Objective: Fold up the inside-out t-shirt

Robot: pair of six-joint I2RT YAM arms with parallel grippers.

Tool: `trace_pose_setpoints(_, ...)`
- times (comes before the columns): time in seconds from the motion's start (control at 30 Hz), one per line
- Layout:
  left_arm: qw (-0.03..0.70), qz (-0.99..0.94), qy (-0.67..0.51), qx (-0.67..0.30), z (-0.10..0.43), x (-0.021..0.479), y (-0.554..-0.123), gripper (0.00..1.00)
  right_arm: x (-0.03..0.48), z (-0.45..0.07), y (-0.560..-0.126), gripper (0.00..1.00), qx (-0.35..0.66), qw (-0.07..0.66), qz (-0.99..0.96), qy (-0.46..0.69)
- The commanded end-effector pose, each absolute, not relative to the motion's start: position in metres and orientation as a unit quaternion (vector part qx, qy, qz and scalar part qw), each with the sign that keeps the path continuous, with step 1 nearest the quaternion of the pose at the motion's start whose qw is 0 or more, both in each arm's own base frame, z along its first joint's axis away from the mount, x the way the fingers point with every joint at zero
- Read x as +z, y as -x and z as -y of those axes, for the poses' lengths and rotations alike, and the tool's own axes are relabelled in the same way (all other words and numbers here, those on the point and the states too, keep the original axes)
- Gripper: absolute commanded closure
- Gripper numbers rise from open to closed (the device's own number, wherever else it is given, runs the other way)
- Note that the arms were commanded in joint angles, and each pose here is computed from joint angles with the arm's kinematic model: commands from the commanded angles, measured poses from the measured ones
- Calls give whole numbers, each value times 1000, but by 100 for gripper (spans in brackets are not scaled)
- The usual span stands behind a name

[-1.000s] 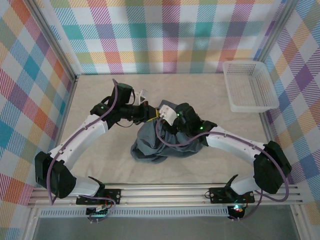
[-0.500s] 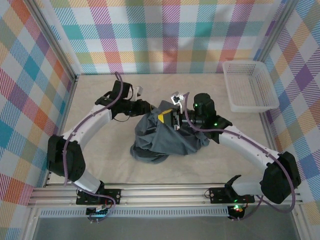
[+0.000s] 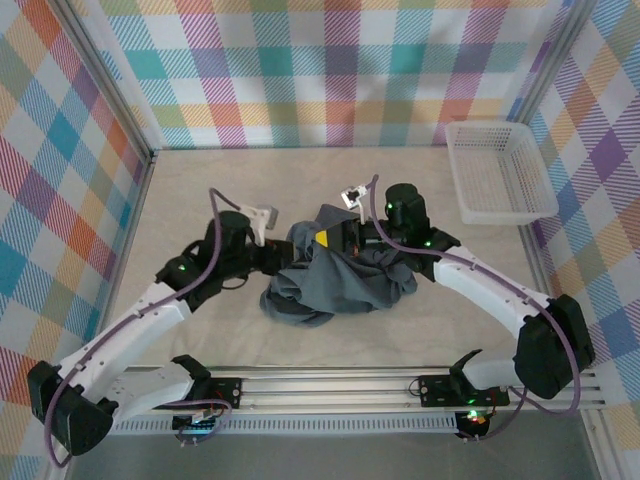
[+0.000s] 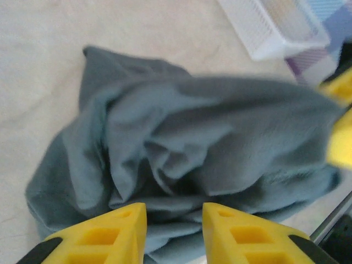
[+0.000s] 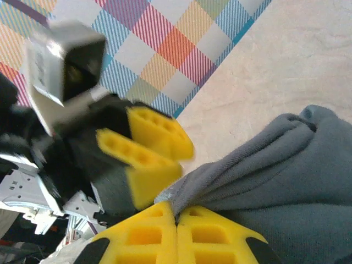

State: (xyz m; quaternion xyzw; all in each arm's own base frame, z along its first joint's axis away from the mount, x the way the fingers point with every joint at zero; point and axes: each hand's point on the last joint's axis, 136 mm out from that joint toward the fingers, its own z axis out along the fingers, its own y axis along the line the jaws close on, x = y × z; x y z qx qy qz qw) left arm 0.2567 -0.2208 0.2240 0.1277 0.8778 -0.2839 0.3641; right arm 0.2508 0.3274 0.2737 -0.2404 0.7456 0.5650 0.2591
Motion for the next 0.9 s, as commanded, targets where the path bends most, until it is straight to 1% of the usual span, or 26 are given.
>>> trace_pose_setpoints(0.0,399,-859,-148,-285,244,214,-269,59,301,-331,-248,100,583,264,-724,259)
trace_pose_setpoints(0.07,406,-854,-161,-282,250,210,-275,39,302,-331,-247,100,584,261,-723,260)
trace_pose_setpoints(0.1,409,-851,-173,-280,255,210,-278,30,302,-331,-246,100,586,259,-722,260)
trace_pose_setpoints(0.13,411,-848,-183,-279,258,209,-280,26,302,-331,-245,100,587,257,-723,259)
trace_pose_setpoints(0.2,414,-847,-197,-270,264,208,-288,22,302,-330,-244,100,588,255,-723,257)
trace_pose_setpoints(0.27,418,-845,-199,-266,269,210,-295,22,301,-330,-243,100,589,253,-724,255)
trace_pose_setpoints(0.3,421,-845,-198,-263,270,211,-298,23,301,-329,-243,100,589,253,-725,253)
trace_pose_setpoints(0.37,429,-843,-190,-262,270,219,-303,29,300,-328,-243,100,587,253,-727,252)
trace_pose_setpoints(0.4,436,-840,-184,-264,268,226,-303,36,299,-327,-243,100,582,256,-730,250)
trace_pose_setpoints(0.5,458,-831,-164,-271,260,246,-301,60,287,-320,-251,100,554,267,-754,233)
trace_pose_setpoints(0.57,461,-830,-159,-272,254,253,-295,70,277,-313,-259,100,537,265,-771,216)
trace_pose_setpoints(0.63,454,-833,-162,-272,249,256,-287,78,269,-306,-264,100,533,257,-781,199)
trace_pose_setpoints(0.73,447,-836,-159,-275,242,258,-277,98,264,-303,-266,100,530,252,-784,200)
trace_pose_setpoints(0.77,446,-834,-156,-283,242,260,-274,100,262,-303,-266,100,526,251,-787,205)
trace_pose_setpoints(0.8,443,-831,-154,-299,244,265,-271,100,258,-301,-268,100,515,252,-793,206)
trace_pose_setpoints(0.87,432,-821,-154,-340,253,281,-264,100,240,-287,-281,100,462,261,-827,183)
